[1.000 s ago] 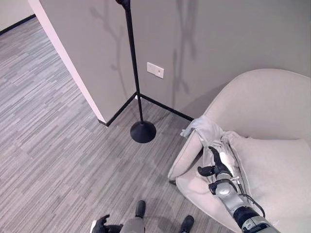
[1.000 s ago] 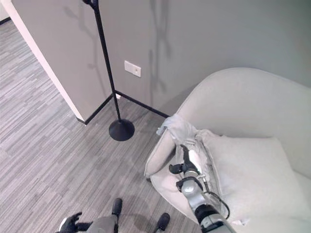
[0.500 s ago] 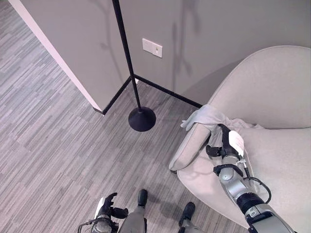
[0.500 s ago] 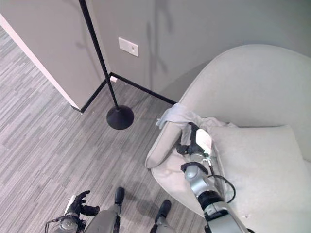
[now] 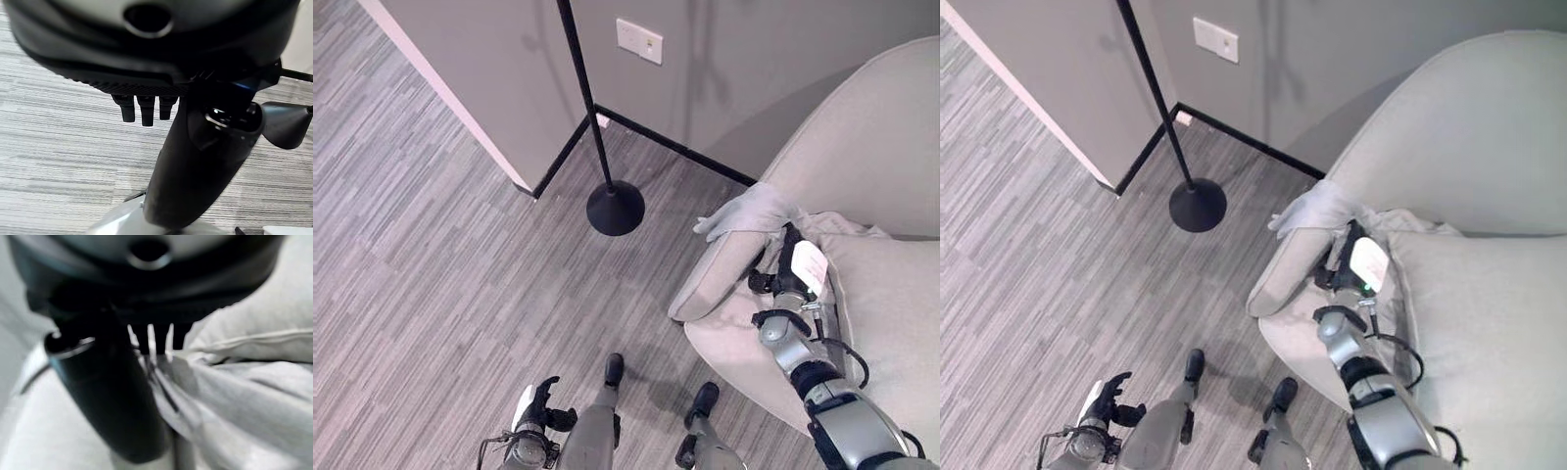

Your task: Hang the clothes on the sofa on the clothes rack.

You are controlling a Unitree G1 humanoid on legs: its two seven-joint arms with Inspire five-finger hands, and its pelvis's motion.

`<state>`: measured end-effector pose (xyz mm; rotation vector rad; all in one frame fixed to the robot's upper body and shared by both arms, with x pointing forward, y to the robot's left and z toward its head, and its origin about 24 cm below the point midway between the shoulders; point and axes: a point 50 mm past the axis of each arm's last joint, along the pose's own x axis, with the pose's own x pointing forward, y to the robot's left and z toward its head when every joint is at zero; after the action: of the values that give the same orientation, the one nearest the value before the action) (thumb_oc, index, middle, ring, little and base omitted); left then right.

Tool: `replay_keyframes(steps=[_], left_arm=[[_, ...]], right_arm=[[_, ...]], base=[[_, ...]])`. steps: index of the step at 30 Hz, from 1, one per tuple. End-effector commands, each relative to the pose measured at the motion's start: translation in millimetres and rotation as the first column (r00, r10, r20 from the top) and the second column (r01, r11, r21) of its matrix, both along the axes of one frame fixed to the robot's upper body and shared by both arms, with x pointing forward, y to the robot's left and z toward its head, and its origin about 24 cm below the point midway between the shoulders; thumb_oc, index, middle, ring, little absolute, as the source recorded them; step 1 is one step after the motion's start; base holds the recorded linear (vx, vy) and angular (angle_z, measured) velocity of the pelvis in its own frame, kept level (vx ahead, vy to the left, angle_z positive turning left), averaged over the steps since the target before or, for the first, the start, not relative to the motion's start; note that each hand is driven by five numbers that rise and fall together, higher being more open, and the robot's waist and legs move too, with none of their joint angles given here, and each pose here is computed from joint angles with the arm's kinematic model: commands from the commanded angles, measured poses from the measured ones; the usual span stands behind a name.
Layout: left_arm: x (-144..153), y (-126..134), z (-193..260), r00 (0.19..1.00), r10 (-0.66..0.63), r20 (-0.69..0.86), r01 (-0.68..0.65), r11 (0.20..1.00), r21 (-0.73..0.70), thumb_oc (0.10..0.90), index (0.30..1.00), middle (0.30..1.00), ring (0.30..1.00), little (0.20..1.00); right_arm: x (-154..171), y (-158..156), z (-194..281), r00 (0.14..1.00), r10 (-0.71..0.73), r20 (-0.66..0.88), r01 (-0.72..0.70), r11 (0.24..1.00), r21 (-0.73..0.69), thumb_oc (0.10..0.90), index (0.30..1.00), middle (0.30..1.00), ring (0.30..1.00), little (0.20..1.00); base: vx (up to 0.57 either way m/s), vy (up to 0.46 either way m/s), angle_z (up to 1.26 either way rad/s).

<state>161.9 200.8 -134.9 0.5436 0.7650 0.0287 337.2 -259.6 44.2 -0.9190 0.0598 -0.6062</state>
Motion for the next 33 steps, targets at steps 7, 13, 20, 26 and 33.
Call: replay_keyframes(steps=[7,13,20,26,33], left_arm=[[12.0,-43.7,5.1,0.931,-0.358,0.069,0.345,0.926,0.15,0.8,0.9,0.9,0.9,0.9],[26.4,-58.5,18.7,0.795,-0.591,0.136,0.529,0.785,0.321,0.8,0.9,0.9,0.9,0.9],[35.3,-61.5,28.6,0.735,-0.653,0.186,0.548,0.732,0.405,0.8,0.9,0.9,0.9,0.9],[35.0,-54.6,26.7,0.766,-0.62,0.17,0.517,0.751,0.41,0.8,0.9,0.9,0.9,0.9],[32.8,-48.1,23.6,0.816,-0.554,0.164,0.464,0.798,0.384,0.8,0.9,0.9,0.9,0.9]], right_arm=[[10.0,-44.2,55.8,0.988,-0.098,0.12,0.13,0.946,-0.296,0.8,0.9,0.9,0.9,0.9],[-1.7,-69.7,37.9,0.973,-0.208,-0.099,0.159,0.918,-0.363,0.8,0.9,0.9,0.9,0.9],[-6.6,-65.6,14.0,0.952,-0.214,-0.218,0.182,0.971,-0.156,0.4,0.3,0.3,0.3,0.3],[-12.9,-32.6,-23.3,0.952,-0.099,-0.288,0.077,0.993,-0.087,0.4,0.3,0.3,0.3,0.3],[-21.1,-9.0,-45.6,0.957,-0.04,-0.287,0.038,0.999,-0.015,0.4,0.3,0.3,0.3,0.3]], base=[[0.0,0.013,0.07],[-0.02,0.036,0.0],[0.0,0.021,-0.01],[0.0,0.0,0.0],[0.0,-0.027,-0.1]])
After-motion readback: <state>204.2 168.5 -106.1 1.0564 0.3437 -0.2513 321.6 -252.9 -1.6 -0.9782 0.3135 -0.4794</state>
